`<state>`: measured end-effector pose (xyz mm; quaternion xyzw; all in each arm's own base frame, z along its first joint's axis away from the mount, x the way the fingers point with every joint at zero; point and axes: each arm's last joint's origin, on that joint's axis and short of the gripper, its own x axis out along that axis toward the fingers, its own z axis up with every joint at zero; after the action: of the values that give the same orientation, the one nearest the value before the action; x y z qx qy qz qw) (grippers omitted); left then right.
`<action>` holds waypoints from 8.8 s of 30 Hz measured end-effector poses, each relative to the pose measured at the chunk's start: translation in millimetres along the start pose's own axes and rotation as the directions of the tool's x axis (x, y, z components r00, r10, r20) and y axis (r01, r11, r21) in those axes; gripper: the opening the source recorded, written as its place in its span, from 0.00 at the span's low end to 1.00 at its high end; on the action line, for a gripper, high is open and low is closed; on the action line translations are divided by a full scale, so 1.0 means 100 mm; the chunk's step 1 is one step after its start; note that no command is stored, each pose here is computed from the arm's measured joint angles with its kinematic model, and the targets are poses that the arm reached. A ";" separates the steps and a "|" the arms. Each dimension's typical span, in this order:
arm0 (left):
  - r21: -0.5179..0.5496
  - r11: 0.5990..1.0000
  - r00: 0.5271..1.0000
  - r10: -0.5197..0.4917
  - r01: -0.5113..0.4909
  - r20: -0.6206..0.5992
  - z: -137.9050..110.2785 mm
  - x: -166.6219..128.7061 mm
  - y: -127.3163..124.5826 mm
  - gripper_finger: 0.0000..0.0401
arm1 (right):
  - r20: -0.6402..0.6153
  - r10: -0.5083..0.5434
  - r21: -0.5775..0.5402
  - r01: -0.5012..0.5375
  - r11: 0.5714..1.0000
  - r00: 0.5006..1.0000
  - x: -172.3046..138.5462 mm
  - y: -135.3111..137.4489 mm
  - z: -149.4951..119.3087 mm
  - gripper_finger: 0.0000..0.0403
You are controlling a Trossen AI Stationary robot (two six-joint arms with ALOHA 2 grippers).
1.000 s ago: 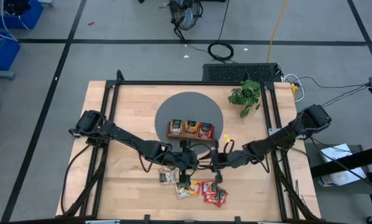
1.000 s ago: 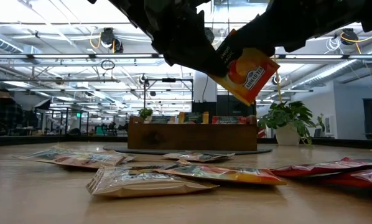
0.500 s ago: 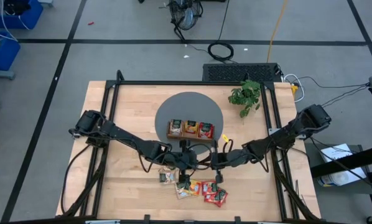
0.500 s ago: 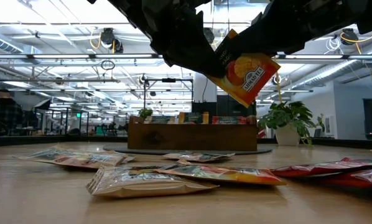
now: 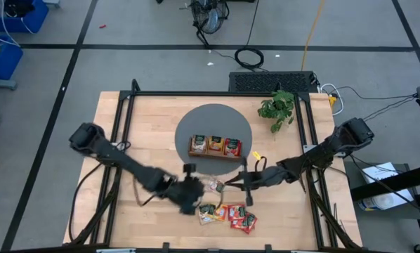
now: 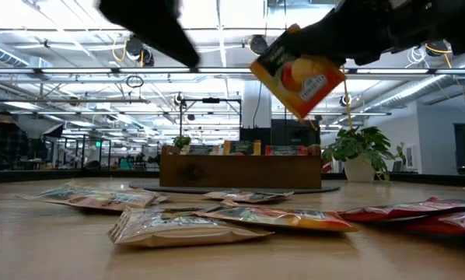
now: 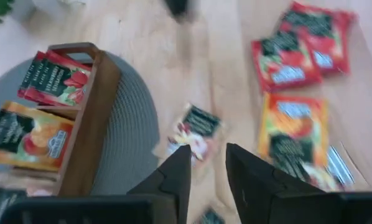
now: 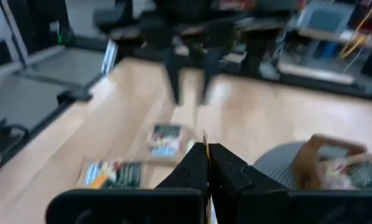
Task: Pick & Place Tea
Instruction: Put the yellow tea bag into the middle section of the wooden organizer, then put the brown tea bag into the left section of the wooden organizer
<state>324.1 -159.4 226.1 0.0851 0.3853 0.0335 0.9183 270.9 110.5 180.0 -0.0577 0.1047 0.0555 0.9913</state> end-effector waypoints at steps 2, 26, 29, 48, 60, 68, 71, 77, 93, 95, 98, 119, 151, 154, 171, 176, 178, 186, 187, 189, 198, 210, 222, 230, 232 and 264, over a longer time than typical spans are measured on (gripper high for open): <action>0.019 1.000 1.000 0.011 -0.012 0.014 -0.10 -0.06 -0.11 0.22 | 0.067 -0.022 0.008 0.022 1.000 0.997 -0.05 -0.07 -0.04 0.00; -0.040 0.999 0.964 -0.007 0.018 0.264 -0.98 -0.01 -0.03 0.02 | 0.252 -0.226 0.233 0.167 0.958 0.941 0.42 -1.37 -0.26 0.00; -0.039 0.999 0.962 -0.013 0.024 0.274 -0.97 -0.02 -0.04 0.04 | 0.239 -0.244 0.255 0.182 0.950 0.940 0.54 -1.44 -0.37 0.00; -0.045 0.961 0.877 0.267 -0.272 0.399 -0.84 -0.07 0.05 0.16 | 0.359 0.040 -0.056 -0.021 0.998 0.932 0.47 -0.79 -0.44 0.00; -0.051 0.989 0.870 0.144 -0.136 0.472 -0.69 -0.03 0.14 0.36 | 0.349 0.081 -0.210 -0.006 0.978 0.934 0.43 -0.34 -0.42 0.00; -0.085 0.996 0.886 0.019 0.023 0.464 -0.64 0.08 0.32 0.38 | 0.352 0.075 -0.198 -0.004 0.980 0.933 0.43 -0.35 -0.41 0.00; -0.095 0.995 0.888 0.024 0.022 0.459 -0.63 0.12 0.40 0.38 | 0.353 0.075 -0.198 -0.004 0.980 0.933 0.44 -0.35 -0.41 0.00; -0.078 0.992 0.889 -0.054 0.100 0.455 -0.61 0.18 0.52 0.35 | 0.330 0.078 -0.201 -0.010 0.979 0.941 0.49 -0.35 -0.40 0.00; -0.069 0.994 0.904 -0.051 0.088 0.425 -0.64 0.19 0.52 0.01 | 0.234 0.013 -0.103 0.011 0.995 0.972 0.51 -0.33 -0.48 0.03; -0.071 0.994 0.908 -0.045 0.082 0.416 -0.65 0.19 0.50 0.01 | 0.192 -0.027 -0.076 0.042 0.996 0.981 0.52 -0.32 -0.51 0.09; -0.070 0.995 0.919 -0.035 0.067 0.392 -0.68 0.19 0.48 0.01 | 0.110 -0.086 -0.057 0.093 0.994 0.990 0.49 -0.30 -0.51 0.20; -0.083 0.995 0.938 -0.014 0.046 0.347 -0.73 0.21 0.49 0.00 | -0.162 -0.036 0.030 0.042 0.999 0.986 0.55 -0.35 0.09 0.41; -0.087 0.995 0.942 -0.012 0.043 0.336 -0.74 0.22 0.49 0.01 | -0.172 0.047 0.078 -0.034 0.996 0.984 0.72 -0.44 -0.08 0.01; -0.095 0.994 0.940 -0.012 0.047 0.342 -0.73 0.21 0.49 0.02 | -0.147 0.049 0.074 -0.038 0.997 0.988 0.72 -0.44 -0.05 0.00; -0.045 0.998 0.934 -0.027 0.047 0.357 -0.73 -0.27 0.30 0.30 | 0.111 -0.169 0.205 0.144 0.968 0.979 0.38 -1.07 -0.34 0.00; 0.020 0.997 0.929 -0.077 0.075 0.362 -0.77 -0.33 0.15 0.30 | 0.098 -0.254 0.223 0.228 0.948 0.962 0.37 -1.17 -0.37 0.00; 0.022 0.997 0.929 -0.073 0.070 0.362 -0.79 -0.33 0.12 0.30 | 0.078 -0.285 0.220 0.263 0.940 0.955 0.38 -1.17 -0.42 0.00; 0.007 0.997 0.924 -0.077 0.081 0.375 -0.83 -0.38 0.02 0.30 | 0.002 -0.358 0.217 0.349 0.912 0.934 0.45 -1.17 -0.65 0.00; 0.008 0.996 0.922 -0.080 0.084 0.380 -0.84 -0.39 0.02 0.30 | 0.000 -0.359 0.214 0.351 0.911 0.933 0.46 -1.17 -0.67 0.00; 0.010 0.997 0.919 -0.079 0.082 0.385 -0.87 -0.39 0.01 0.30 | 0.012 -0.365 0.217 0.354 0.910 0.931 0.47 -1.18 -0.69 0.00; -0.006 0.997 0.920 -0.066 0.074 0.386 -0.88 -0.39 0.00 0.30 | -0.027 -0.359 0.205 0.356 0.912 0.933 0.48 -1.17 -0.74 0.00; -0.029 0.996 0.918 -0.066 0.083 0.390 -0.88 -0.39 0.00 0.30 | -0.053 -0.424 0.255 0.423 0.870 0.904 0.47 -1.18 -0.76 0.18; -0.073 0.992 0.920 -0.066 0.102 0.386 -0.88 -0.39 0.00 0.30 | 0.052 -0.280 -0.028 0.282 0.959 0.959 0.34 -0.93 -0.31 0.38; -0.167 0.974 0.926 -0.083 0.153 0.368 -0.90 -0.38 0.00 0.30 | -0.106 0.076 -0.080 -0.085 0.993 0.991 0.11 -0.45 -0.15 0.37; -0.179 0.966 0.931 -0.117 0.188 0.346 -0.92 -0.36 -0.02 0.30 | -0.162 0.168 -0.061 -0.179 0.982 0.973 0.07 -0.33 -0.18 0.36; -0.481 0.872 0.992 -0.118 0.085 -0.039 -1.55 0.07 -0.33 0.30 | -0.163 0.284 -0.020 -0.291 0.956 0.945 1.09 0.04 -0.44 0.11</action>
<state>218.4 -171.0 108.6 -0.1660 0.3996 0.0821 0.8978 367.6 119.2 113.7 -0.0678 0.1889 0.1972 0.9596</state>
